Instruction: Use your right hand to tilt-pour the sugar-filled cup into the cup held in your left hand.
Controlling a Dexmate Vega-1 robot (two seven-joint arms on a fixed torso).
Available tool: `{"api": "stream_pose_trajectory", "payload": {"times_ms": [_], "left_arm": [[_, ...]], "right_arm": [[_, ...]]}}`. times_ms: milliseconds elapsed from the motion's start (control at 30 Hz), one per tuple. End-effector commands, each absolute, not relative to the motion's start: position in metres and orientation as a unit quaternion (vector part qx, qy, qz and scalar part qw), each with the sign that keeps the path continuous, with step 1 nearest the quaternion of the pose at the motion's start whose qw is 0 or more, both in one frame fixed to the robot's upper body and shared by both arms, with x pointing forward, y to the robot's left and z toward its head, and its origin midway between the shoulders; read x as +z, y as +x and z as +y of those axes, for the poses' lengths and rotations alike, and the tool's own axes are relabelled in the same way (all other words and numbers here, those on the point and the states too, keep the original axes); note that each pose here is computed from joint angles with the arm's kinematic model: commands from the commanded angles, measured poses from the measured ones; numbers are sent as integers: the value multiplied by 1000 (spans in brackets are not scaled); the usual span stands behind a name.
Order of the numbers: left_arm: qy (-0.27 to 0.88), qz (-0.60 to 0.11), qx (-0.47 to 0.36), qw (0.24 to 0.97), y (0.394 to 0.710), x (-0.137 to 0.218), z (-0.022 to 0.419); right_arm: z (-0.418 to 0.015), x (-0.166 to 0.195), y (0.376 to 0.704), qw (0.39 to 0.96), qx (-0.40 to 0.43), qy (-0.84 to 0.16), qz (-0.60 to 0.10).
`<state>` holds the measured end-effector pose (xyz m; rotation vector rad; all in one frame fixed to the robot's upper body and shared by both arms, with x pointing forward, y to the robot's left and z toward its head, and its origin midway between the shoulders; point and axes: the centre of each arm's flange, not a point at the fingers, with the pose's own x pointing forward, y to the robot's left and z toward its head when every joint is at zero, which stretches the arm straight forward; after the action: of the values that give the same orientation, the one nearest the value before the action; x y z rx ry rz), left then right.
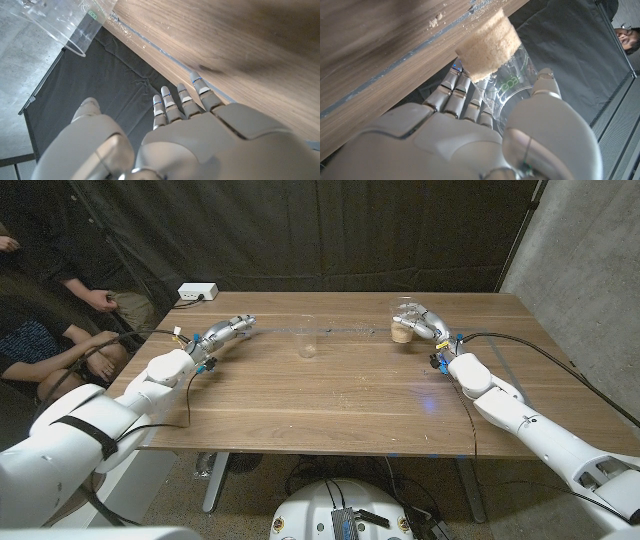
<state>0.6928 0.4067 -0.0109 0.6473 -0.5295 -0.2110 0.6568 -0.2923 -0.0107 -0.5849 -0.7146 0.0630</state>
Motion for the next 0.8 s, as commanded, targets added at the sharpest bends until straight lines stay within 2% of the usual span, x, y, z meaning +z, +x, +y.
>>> {"api": "stream_pose_trajectory", "payload": {"times_ms": [33,500,800], "left_arm": [[350,-245,-85,900,701,-14,395],[334,-263,-29,904,703,-58,373],[328,-251,-24,910,708,-78,356]], "right_arm": [[-295,-7,663,893,30,-292,-342],[-308,-7,672,885,36,-320,-336],[-314,-1,683,880,52,-333,-335]]}}
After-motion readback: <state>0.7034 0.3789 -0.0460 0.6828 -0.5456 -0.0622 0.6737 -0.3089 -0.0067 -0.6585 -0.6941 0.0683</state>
